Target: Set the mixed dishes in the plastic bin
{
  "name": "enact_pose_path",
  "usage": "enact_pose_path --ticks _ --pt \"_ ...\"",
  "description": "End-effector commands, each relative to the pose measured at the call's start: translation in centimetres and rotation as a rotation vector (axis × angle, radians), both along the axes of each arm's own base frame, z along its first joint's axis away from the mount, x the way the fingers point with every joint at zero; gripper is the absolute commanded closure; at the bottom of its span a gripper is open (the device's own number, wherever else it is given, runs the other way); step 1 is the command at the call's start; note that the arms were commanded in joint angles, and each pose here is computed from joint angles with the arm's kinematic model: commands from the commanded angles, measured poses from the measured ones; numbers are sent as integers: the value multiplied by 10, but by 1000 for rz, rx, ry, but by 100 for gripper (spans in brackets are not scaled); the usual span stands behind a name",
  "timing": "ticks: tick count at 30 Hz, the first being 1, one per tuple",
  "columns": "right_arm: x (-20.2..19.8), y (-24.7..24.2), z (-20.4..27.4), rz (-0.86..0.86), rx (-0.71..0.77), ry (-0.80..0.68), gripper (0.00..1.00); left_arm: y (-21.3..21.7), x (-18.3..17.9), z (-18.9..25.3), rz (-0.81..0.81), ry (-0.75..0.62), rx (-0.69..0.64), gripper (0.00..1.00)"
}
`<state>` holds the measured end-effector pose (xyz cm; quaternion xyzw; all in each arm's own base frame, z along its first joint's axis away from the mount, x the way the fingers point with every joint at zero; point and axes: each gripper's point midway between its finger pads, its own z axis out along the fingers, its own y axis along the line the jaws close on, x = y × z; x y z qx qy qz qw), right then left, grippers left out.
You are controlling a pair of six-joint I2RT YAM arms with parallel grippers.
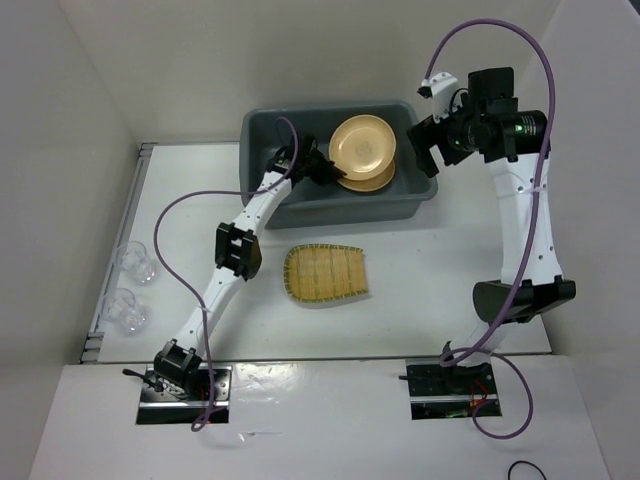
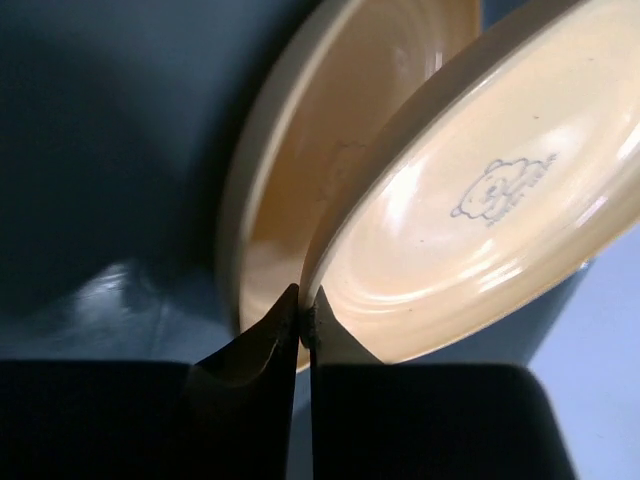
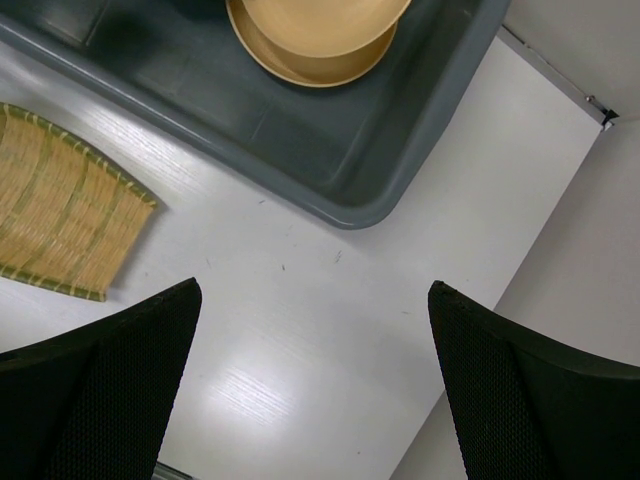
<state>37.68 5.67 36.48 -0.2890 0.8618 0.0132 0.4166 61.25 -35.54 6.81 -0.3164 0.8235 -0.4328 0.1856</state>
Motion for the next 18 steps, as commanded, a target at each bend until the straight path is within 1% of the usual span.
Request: enact_pose_path --ticks 1,3,4,5,6,7,8,9,10,11,12,13,14,15,16,17,18 --pt "10 -4 12 -20 -1 -52 2 -13 7 40 -25 -96 -101 88" --pt "10 -4 12 -20 -1 -52 2 -14 6 40 -33 -94 -106 76" --pt "12 -4 8 -20 -2 -43 2 -14 6 40 -33 -94 -106 68" --pt "12 -4 8 -14 -9 -45 2 -14 6 45 -33 -105 -110 47" --pt "12 -4 8 -14 -9 -45 2 -14 5 44 -33 -97 -107 40" --pt "12 -4 8 -14 -9 -45 2 -14 5 58 -40 -129 -109 35" --pt "12 -2 9 -6 -2 -45 2 -13 3 59 -47 -132 -97 29" --pt "14 -2 5 -6 -3 -36 2 -12 1 79 -53 -158 -98 14" --pt "14 0 5 2 4 -35 2 -10 1 85 -49 -170 -87 4" --pt "14 0 5 2 4 -35 2 -6 0 88 -45 -179 -54 0" --pt "14 0 5 2 4 -35 2 3 3 95 -31 -193 -35 0" --pt "14 2 5 9 10 -34 2 13 2 114 -19 -212 -15 0" --pt "14 2 5 9 10 -34 2 20 4 121 -5 -247 33 0" --pt "13 2 5 3 18 -31 2 34 5 151 24 -296 57 0" --pt "13 4 5 10 24 -31 2 57 11 157 75 -334 164 0" --pt "13 5 1 16 28 -16 2 69 11 171 105 -368 227 0" --pt "12 5 -7 10 33 8 2 84 4 209 140 -440 280 0"
